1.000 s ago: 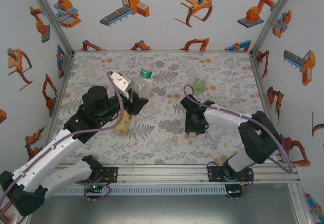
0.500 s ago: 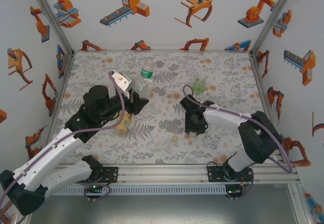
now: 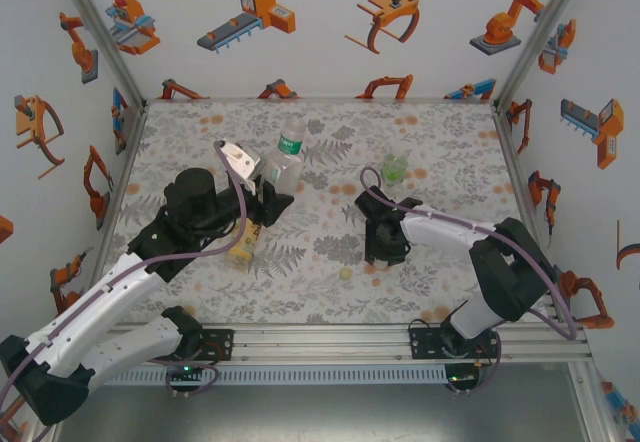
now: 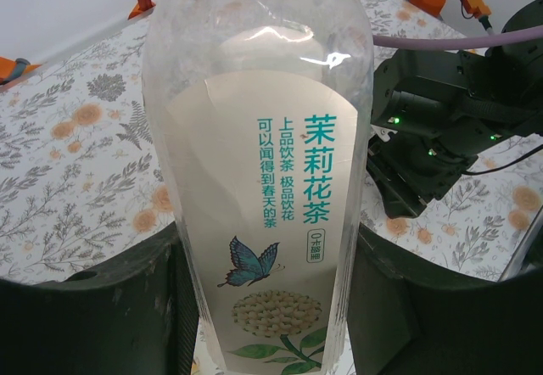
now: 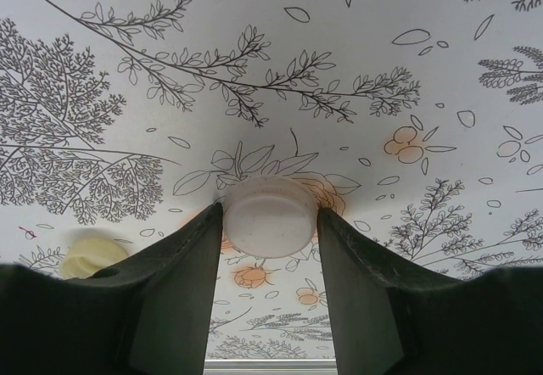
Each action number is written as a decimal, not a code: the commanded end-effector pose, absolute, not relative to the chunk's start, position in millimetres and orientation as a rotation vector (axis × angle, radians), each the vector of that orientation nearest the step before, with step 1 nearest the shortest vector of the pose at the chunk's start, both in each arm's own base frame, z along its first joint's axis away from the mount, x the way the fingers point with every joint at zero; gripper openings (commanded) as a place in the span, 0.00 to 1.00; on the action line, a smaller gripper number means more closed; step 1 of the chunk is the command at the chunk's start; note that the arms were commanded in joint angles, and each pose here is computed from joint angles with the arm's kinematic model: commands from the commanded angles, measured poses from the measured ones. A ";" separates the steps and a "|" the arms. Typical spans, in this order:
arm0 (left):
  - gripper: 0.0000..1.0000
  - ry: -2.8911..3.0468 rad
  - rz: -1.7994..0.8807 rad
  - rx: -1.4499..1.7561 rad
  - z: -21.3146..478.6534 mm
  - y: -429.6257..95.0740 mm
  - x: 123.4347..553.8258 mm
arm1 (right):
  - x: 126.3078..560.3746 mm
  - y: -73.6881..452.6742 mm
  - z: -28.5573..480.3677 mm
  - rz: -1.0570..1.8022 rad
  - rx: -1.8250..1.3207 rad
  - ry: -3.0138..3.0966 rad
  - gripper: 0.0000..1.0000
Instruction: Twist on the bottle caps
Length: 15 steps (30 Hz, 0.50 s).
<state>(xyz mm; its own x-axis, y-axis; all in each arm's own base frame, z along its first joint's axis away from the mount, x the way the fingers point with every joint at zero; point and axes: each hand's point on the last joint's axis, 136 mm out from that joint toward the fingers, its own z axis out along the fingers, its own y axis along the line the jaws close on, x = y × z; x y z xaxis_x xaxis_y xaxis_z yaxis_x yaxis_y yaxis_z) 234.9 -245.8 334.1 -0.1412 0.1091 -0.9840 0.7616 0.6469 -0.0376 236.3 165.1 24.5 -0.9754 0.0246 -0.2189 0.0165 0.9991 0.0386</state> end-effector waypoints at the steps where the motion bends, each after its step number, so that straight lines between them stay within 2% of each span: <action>1: 0.00 1.603 -0.686 0.707 351.7 -245.9 235.2 | 241.7 161.2 23.2 -0.018 0.001 2.901 0.48; 15: 0.00 1.607 -0.693 0.715 351.9 -249.4 236.8 | 243.2 168.3 23.9 0.032 -0.020 2.897 0.49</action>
<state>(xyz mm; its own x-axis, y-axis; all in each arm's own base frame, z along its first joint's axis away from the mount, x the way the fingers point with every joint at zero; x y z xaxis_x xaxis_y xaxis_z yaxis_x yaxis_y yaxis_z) 237.3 -248.7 330.4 -0.1512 0.1182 -0.9814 0.7634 0.6447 -0.0400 237.6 165.2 25.1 -0.9742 0.0061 -0.2256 -0.0011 0.9995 0.0318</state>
